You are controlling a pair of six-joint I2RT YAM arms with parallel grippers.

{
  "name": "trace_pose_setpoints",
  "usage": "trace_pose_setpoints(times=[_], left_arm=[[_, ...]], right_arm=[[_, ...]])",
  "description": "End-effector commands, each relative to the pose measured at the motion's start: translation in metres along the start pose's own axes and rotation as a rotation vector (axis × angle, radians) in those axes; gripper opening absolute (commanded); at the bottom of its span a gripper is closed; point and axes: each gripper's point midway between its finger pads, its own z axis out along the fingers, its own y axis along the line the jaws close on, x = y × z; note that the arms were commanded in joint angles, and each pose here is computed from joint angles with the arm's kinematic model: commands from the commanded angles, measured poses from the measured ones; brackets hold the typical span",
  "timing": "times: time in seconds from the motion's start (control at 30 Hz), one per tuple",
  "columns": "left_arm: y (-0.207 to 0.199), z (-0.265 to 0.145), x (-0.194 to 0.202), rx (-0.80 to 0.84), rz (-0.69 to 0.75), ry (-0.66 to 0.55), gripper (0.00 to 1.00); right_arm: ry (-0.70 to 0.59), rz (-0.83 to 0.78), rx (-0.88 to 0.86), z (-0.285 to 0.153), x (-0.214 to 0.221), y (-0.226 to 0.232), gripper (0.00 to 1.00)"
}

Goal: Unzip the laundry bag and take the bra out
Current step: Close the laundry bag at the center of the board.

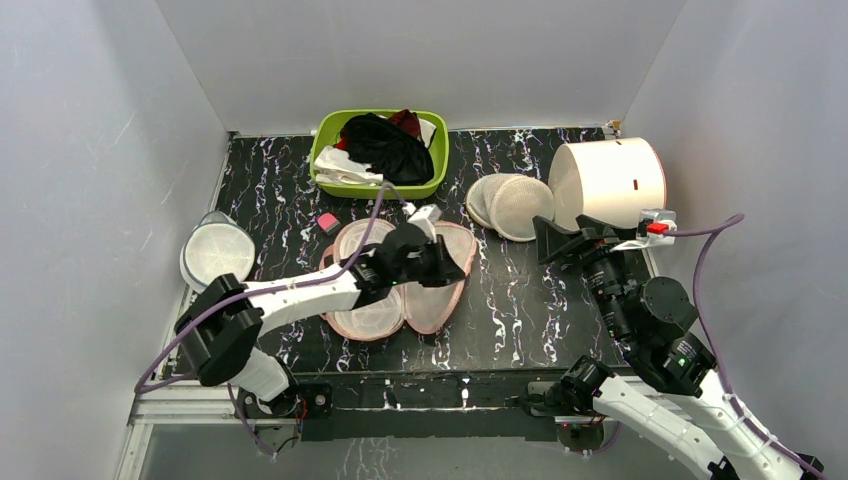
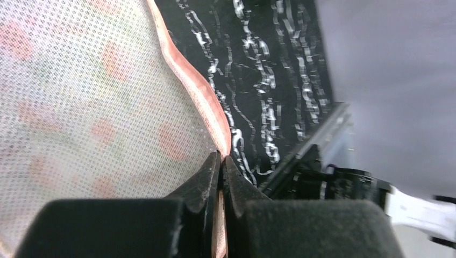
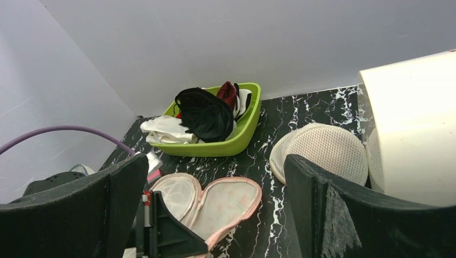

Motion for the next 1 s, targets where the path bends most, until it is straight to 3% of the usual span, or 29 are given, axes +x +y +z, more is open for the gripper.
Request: trace_pose_setpoints(times=[0.0, 0.2, 0.4, 0.6, 0.77, 0.97], left_arm=[[-0.06, -0.039, -0.021, 0.395, -0.095, -0.042, 0.0], [-0.1, -0.059, -0.032, 0.593, -0.069, -0.044, 0.0], [-0.113, -0.06, -0.033, 0.668, -0.083, -0.033, 0.0], [-0.07, -0.069, -0.026, 0.507, -0.109, -0.113, 0.0], [0.001, -0.075, -0.009, 0.24, -0.201, -0.141, 0.0], [0.072, -0.089, 0.021, 0.055, -0.359, -0.191, 0.0]], right_arm=[[-0.046, 0.042, -0.038, 0.003, -0.021, 0.013, 0.98], [-0.037, 0.057, -0.057, 0.009, -0.017, 0.02, 0.98], [-0.032, 0.066, -0.067, 0.011, -0.017, 0.023, 0.98], [-0.029, 0.065, -0.063, 0.011, -0.015, 0.023, 0.98], [-0.022, 0.061, -0.067, 0.015, -0.011, 0.025, 0.98], [-0.015, 0.059, -0.081, 0.019, -0.007, 0.029, 0.98]])
